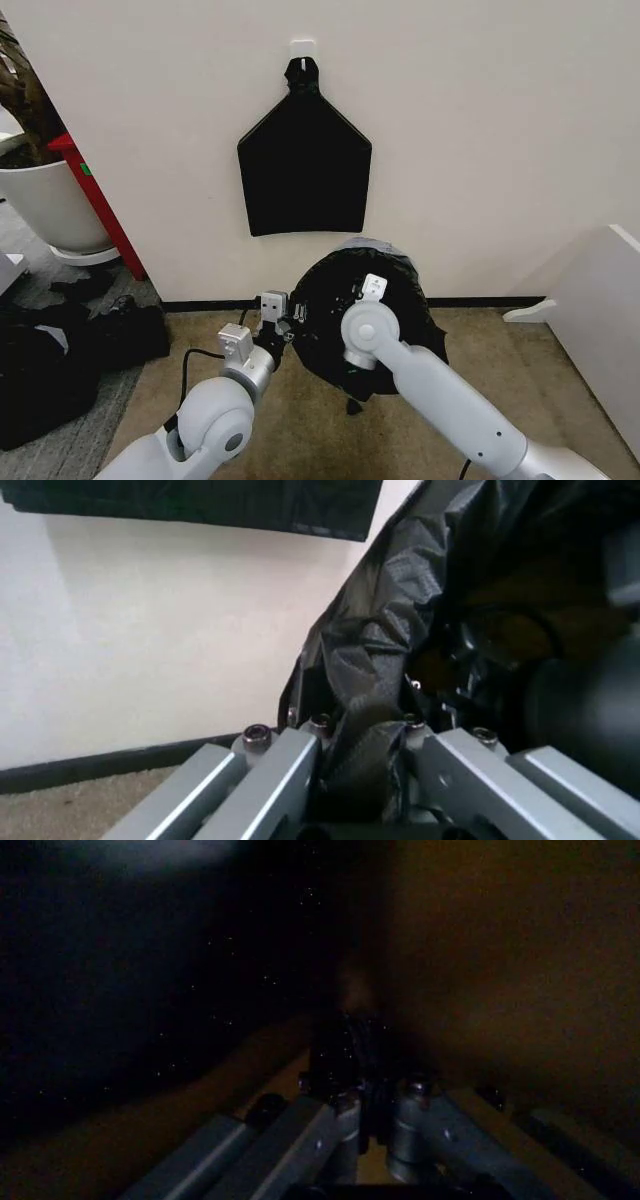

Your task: Place the garbage bag over the trash bin.

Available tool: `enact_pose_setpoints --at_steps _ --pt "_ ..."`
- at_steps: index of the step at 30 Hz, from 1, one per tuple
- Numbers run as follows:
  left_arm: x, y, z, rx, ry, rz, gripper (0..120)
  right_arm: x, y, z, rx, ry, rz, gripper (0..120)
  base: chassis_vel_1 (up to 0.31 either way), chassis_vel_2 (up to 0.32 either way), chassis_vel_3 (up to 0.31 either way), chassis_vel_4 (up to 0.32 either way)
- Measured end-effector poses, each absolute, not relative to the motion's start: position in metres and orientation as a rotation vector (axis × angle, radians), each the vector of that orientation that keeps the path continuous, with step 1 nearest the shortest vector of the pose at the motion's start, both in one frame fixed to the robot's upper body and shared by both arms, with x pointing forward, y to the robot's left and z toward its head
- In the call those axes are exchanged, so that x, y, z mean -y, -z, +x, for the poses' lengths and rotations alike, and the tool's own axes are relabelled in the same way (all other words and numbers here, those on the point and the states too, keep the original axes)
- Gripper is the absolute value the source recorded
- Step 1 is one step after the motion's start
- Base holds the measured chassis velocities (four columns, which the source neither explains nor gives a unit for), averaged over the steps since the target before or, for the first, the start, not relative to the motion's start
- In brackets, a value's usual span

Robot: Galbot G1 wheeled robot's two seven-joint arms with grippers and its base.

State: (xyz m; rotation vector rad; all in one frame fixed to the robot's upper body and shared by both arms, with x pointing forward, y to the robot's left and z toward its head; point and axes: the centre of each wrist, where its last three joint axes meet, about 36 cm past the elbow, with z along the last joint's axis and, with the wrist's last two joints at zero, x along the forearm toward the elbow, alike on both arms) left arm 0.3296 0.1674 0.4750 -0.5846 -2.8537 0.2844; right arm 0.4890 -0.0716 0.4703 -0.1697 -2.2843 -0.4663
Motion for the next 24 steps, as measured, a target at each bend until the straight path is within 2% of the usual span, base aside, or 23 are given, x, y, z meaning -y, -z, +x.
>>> enact_pose_setpoints --at_steps 6,15,24 --pt "-0.168 -0.476 0.328 2.854 -0.280 -0.586 0 0.071 -0.471 0.492 2.279 0.482 -0.166 0 0.000 0.000 0.000 0.000" --pt "-0.165 -0.473 0.331 2.849 -0.291 -0.581 0 0.052 -0.497 0.458 2.288 0.468 -0.068 0 0.000 0.000 0.000 0.000" --pt "-0.169 -0.483 0.335 2.874 -0.290 -0.580 0 0.054 -0.455 0.447 2.217 0.406 -0.113 0 0.000 0.000 0.000 0.000"
